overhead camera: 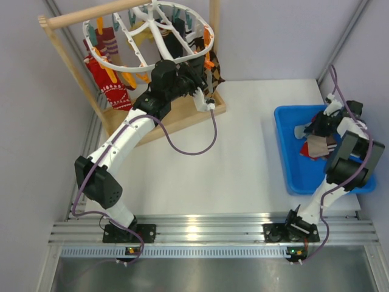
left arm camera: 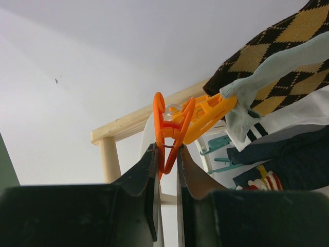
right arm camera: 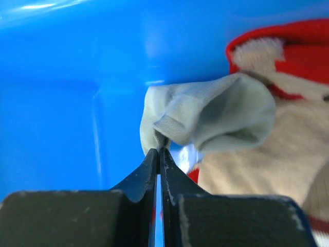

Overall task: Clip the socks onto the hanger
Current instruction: Adjust the sock in the bin.

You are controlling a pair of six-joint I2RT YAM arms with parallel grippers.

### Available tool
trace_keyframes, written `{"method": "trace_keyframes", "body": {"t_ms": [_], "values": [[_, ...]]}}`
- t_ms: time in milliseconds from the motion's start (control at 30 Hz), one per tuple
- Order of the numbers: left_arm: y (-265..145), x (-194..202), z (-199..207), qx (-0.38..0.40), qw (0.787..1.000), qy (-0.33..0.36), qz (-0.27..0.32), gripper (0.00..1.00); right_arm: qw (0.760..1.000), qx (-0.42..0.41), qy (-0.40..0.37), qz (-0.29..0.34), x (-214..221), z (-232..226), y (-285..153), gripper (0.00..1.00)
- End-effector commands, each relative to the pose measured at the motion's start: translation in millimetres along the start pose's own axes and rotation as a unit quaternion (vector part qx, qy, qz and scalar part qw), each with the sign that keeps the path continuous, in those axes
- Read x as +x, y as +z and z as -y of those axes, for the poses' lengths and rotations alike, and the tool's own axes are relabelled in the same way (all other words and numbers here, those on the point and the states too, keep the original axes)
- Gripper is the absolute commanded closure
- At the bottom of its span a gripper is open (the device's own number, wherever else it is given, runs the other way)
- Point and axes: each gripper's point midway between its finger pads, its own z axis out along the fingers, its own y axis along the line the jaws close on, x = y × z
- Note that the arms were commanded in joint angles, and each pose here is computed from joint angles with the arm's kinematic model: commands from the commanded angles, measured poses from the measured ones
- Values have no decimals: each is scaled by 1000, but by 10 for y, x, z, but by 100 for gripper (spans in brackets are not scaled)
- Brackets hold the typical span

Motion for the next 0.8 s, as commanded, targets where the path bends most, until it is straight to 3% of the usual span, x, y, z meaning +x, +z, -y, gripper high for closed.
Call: {"method": "trace_keyframes", "body": {"t_ms": [0, 100, 233, 433, 667, 767], "values": [[-130, 52, -223, -1, 980, 198, -10, 100, 996, -6, -45, 80, -548, -182, -769, 100], [-143, 47, -233, -3, 980, 198, -9, 100, 992, 20, -67, 108, -693, -119, -1234, 100], [-140, 40, -228, -6, 979, 201, -9, 100, 990, 55, -87, 93, -669, -84, -1666, 100], [-143, 30, -226, -7, 979, 204, -8, 100, 983, 116, -136, 40, -581, 61, -1813, 100], [-135, 22, -193, -4, 979, 204, -7, 100, 974, 130, -166, -84, -308, 69, -1009, 100], [-122, 25, -185, -3, 979, 204, -8, 100, 975, 109, -162, -102, -243, -82, -540, 100]]}}
